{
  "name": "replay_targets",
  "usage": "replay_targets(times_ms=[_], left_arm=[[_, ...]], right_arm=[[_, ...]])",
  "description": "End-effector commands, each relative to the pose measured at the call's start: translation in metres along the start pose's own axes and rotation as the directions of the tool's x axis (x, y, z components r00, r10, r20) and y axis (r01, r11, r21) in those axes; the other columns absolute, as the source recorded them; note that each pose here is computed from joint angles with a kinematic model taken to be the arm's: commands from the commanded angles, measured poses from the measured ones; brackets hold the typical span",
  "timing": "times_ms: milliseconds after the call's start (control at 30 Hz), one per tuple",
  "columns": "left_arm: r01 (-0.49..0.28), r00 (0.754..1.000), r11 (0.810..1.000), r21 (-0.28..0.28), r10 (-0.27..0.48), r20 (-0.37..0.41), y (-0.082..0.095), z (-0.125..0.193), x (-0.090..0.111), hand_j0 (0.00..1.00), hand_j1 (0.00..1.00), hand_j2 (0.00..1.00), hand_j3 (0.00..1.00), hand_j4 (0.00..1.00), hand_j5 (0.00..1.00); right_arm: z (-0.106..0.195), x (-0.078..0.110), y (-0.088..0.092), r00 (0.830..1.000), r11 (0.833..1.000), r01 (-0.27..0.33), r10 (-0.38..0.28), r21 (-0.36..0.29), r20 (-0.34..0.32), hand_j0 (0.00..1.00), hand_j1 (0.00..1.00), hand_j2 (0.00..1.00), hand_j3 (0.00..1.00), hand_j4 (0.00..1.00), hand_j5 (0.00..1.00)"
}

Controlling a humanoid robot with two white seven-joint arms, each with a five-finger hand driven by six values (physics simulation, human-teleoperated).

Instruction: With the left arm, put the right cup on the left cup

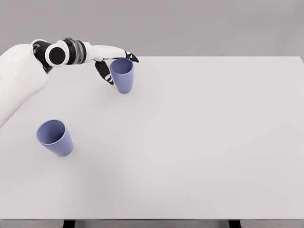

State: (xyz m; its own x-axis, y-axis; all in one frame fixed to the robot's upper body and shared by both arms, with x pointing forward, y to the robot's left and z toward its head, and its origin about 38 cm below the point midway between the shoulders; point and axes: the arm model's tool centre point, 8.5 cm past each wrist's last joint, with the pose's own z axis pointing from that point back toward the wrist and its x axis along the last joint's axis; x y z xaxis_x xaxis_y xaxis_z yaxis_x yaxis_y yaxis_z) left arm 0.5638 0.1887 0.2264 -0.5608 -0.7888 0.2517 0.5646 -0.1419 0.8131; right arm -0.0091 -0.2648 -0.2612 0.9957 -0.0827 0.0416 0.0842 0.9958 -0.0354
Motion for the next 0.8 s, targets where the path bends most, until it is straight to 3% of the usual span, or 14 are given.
replay_targets(times_ms=[0, 400, 567, 700, 767], left_arm=[[-0.002, 1.000, 1.000, 0.003, 0.002, 0.001, 0.001, 0.001, 0.000, 0.96, 0.96, 0.96, 0.96, 0.96, 0.96], [-0.016, 1.000, 1.000, -0.007, 0.016, -0.026, -0.002, -0.002, -0.008, 0.99, 0.99, 0.99, 0.99, 0.99, 0.99], [-0.012, 1.000, 1.000, -0.010, 0.012, -0.016, -0.002, -0.008, -0.001, 0.99, 0.99, 0.99, 0.99, 0.99, 0.99], [-0.010, 1.000, 1.000, -0.014, 0.010, -0.020, -0.003, -0.010, 0.000, 0.97, 0.97, 0.97, 0.97, 0.97, 0.97], [-0.015, 1.000, 1.000, -0.018, 0.015, -0.022, -0.004, -0.012, 0.000, 0.88, 0.88, 0.88, 0.88, 0.88, 0.88]], right_arm=[[0.000, 0.000, 0.000, 1.000, 1.000, 0.000, 0.000, -0.001, 0.000, 1.00, 1.00, 1.00, 1.00, 1.00, 1.00], [0.000, 0.000, 0.000, 1.000, 1.000, 0.000, 0.000, -0.001, 0.000, 1.00, 1.00, 1.00, 1.00, 1.00, 1.00], [0.000, 0.000, 0.000, 1.000, 1.000, 0.000, 0.000, -0.001, 0.000, 1.00, 1.00, 1.00, 1.00, 1.00, 1.00], [0.000, 0.000, 0.000, 1.000, 1.000, 0.000, 0.000, 0.001, 0.000, 1.00, 1.00, 1.00, 1.00, 1.00, 1.00], [0.000, -0.001, 0.000, 1.000, 1.000, 0.000, 0.000, 0.001, -0.002, 1.00, 1.00, 1.00, 1.00, 1.00, 1.00]])
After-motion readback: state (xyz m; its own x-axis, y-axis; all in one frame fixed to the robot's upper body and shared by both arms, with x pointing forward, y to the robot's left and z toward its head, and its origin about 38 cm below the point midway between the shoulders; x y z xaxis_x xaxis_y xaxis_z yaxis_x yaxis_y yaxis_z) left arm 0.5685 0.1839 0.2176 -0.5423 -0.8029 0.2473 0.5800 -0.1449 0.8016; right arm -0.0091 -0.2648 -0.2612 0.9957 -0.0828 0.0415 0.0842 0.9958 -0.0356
